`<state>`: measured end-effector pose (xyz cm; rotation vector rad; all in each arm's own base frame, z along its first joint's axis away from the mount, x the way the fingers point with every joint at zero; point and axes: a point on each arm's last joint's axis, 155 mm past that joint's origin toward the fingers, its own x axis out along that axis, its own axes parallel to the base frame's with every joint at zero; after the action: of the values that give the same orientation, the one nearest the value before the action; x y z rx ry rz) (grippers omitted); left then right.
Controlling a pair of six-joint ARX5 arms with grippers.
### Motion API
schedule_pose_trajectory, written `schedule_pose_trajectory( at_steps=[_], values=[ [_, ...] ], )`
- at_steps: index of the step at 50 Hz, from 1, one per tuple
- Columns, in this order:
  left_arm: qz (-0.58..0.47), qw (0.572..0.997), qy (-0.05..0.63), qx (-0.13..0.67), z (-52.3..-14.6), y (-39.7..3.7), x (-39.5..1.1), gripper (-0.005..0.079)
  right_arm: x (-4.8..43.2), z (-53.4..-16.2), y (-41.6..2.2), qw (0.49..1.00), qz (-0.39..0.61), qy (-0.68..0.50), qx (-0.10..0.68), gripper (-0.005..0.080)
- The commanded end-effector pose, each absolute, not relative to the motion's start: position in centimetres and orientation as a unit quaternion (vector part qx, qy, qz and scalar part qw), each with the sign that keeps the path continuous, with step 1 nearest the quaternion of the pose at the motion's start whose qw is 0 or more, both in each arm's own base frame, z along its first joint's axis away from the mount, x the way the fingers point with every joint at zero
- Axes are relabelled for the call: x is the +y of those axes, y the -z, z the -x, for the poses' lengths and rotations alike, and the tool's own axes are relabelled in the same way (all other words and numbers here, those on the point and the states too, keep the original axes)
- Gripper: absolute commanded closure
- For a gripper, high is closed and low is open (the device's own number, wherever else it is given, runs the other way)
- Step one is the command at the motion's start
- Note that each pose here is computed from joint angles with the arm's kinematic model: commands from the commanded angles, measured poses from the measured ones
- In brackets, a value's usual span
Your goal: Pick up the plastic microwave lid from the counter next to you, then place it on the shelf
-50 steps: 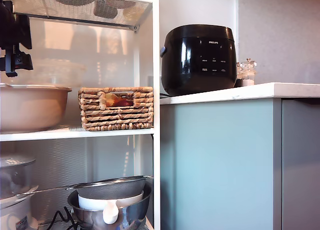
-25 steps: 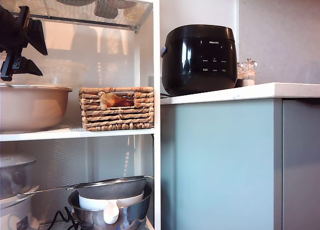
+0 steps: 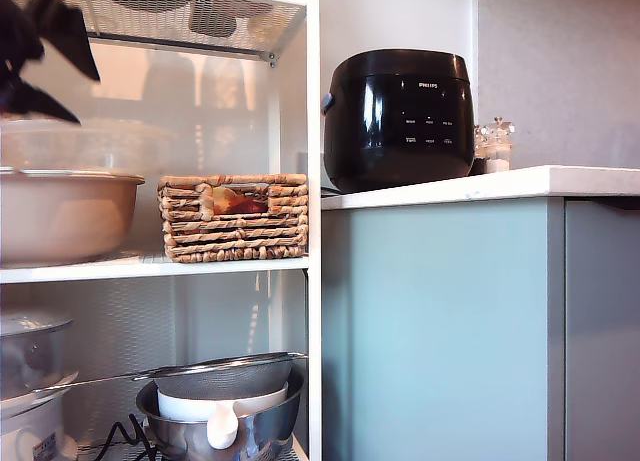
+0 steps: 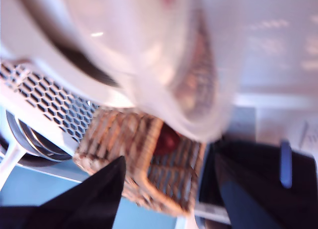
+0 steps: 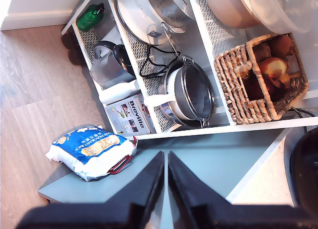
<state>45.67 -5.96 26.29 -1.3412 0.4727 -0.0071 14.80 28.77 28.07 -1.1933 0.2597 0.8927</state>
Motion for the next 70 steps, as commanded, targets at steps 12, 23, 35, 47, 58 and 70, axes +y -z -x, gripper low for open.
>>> schedule_pose_trajectory(
  at_steps=[12, 23, 35, 47, 58, 70],
  values=[
    [0.486, 0.83, 0.066, 0.267, -41.9, -27.0, -8.3, 0.0466, 28.5, -16.5, -28.3, 0.804, 0.435, -0.368, 0.172, 0.0765],
    [0.362, 0.883, 0.148, 0.26, -38.4, -29.5, -10.8, 0.0763, 25.2, -21.3, -28.3, 0.859, 0.361, -0.283, 0.229, 0.0765],
    [0.236, 0.924, 0.201, 0.225, -35.1, -31.8, -12.9, 0.0763, 21.1, -28.8, -29.8, 0.915, 0.225, -0.219, 0.252, 0.0765],
    [0.149, 0.947, 0.191, 0.209, -33.3, -32.1, -12.8, 0.0763, 13.8, -35.5, -32.7, 0.959, 0.136, -0.121, 0.219, 0.0765],
    [0.124, 0.956, 0.166, 0.21, -33.4, -31.6, -11.8, 0.0763, 6.0, -38.1, -33.3, 0.97, 0.097, -0.04, 0.218, 0.0765],
    [0.111, 0.962, 0.152, 0.198, -33.6, -31.6, -11.2, 0.0764, -0.2, -39.0, -33.4, 0.975, 0.059, 0.001, 0.215, 0.0765]
  ],
)
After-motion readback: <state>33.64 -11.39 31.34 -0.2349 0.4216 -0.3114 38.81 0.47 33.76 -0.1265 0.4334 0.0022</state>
